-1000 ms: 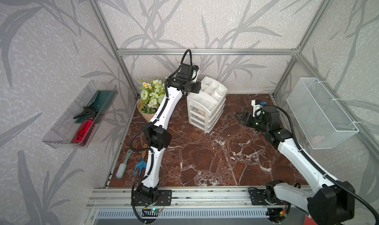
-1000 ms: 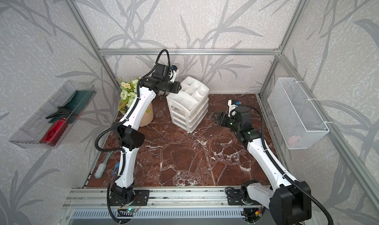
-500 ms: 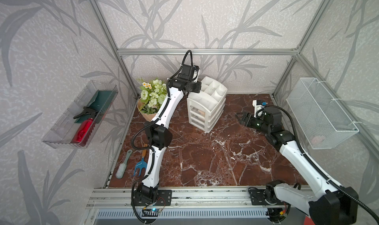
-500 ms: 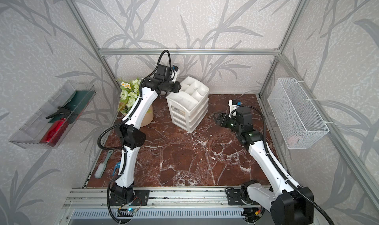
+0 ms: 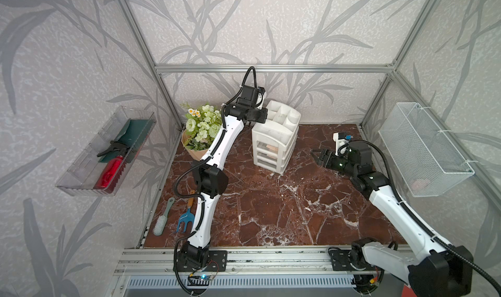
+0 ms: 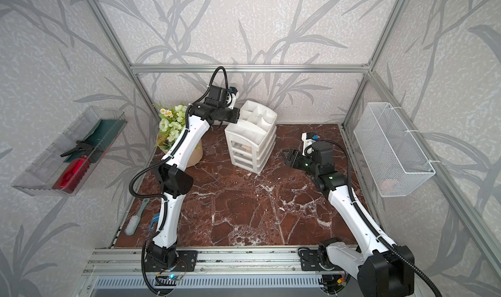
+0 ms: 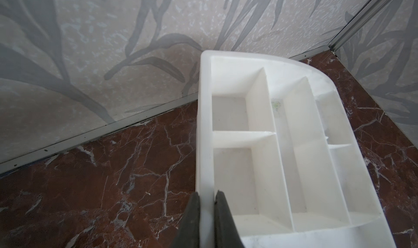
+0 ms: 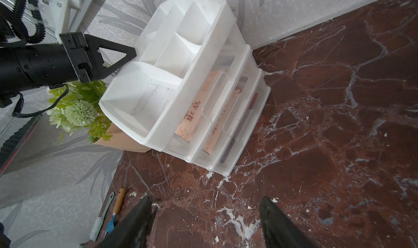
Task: Take the postcards out of the drawer
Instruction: Move the storage box to the center of the board, then open the drawer in the storage box.
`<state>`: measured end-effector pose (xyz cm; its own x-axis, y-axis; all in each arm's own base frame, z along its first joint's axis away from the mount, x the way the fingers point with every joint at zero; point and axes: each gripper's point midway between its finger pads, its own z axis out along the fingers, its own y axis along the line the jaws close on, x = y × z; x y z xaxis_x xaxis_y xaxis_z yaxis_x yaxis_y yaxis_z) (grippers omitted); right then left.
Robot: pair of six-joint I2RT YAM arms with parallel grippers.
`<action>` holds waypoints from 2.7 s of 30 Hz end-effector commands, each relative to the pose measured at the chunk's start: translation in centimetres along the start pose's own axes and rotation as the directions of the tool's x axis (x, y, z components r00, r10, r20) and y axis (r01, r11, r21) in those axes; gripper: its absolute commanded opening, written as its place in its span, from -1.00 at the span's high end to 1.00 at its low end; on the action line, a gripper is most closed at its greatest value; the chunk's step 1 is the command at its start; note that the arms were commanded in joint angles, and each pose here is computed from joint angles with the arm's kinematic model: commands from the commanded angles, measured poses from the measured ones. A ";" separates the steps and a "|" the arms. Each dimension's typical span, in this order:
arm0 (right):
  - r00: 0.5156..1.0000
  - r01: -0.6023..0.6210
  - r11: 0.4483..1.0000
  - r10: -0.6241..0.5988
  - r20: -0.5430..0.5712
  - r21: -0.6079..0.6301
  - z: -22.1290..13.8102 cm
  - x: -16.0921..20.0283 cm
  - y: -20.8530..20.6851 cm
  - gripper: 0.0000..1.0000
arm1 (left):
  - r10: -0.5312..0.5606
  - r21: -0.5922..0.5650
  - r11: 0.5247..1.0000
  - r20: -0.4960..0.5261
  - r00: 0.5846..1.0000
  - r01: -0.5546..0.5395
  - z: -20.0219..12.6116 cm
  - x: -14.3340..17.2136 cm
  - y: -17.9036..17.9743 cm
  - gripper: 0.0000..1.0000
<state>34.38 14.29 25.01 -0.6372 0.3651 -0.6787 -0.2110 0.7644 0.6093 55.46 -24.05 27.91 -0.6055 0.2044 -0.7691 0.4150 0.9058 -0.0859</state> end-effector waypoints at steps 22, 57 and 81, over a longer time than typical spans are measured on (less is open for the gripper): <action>0.984 -0.166 0.943 0.140 -0.111 -0.288 3.6 3.1 4.6 -0.64 | 0.015 -0.002 1.000 -0.286 0.958 -0.016 -6.7 10.9 -0.8 1.00; 0.941 -0.337 0.695 0.265 -0.209 -0.635 9.1 7.3 10.7 -0.76 | -0.072 -0.102 0.994 -0.271 0.960 0.046 -10.1 16.0 0.6 1.00; 0.961 -0.239 0.630 0.262 -0.087 -0.739 5.6 4.6 12.7 -0.61 | -0.074 -0.187 0.982 -0.307 0.949 0.016 -9.9 17.3 2.2 1.00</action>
<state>34.63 29.32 21.15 -0.8177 0.4683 -0.3348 -0.3418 0.0732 0.9369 42.21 -16.31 27.26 -0.6659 0.1685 -0.7268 0.2795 0.9596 -0.0335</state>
